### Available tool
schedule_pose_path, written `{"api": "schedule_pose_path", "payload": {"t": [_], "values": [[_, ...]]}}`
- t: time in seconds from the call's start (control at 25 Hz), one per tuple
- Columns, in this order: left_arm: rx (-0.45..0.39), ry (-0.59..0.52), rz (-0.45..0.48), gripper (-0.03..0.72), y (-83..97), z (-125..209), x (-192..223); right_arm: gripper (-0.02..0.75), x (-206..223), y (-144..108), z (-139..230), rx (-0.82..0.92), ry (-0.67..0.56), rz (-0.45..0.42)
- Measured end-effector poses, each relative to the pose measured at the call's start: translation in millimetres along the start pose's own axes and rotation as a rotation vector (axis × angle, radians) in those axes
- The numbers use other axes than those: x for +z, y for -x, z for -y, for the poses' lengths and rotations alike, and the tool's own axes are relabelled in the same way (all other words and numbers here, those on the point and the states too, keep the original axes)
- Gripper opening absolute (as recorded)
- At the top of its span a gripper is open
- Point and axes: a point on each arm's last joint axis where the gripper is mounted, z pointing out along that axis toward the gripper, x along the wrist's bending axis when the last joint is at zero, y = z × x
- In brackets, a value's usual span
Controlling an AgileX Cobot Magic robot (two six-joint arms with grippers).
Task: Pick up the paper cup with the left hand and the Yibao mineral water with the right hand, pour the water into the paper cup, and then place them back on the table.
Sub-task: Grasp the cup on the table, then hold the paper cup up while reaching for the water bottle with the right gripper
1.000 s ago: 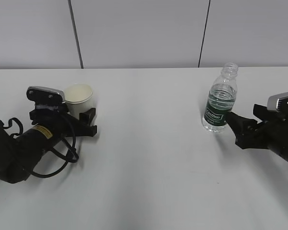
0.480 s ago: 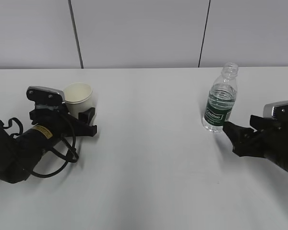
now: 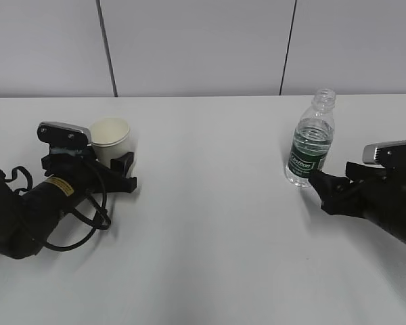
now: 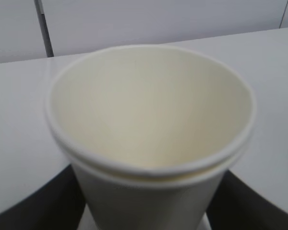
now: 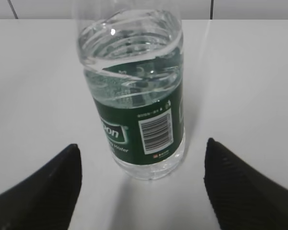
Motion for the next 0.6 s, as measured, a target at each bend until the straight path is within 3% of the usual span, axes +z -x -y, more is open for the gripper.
{"api": "schedule_pose_path", "payload": {"t": [0.6], "values": [[0.000, 0.000, 0.000, 0.451, 0.0, 0.0, 0.0, 0.596, 30.1, 7.0, -1.3, -0.002, 0.037, -0.001]]}}
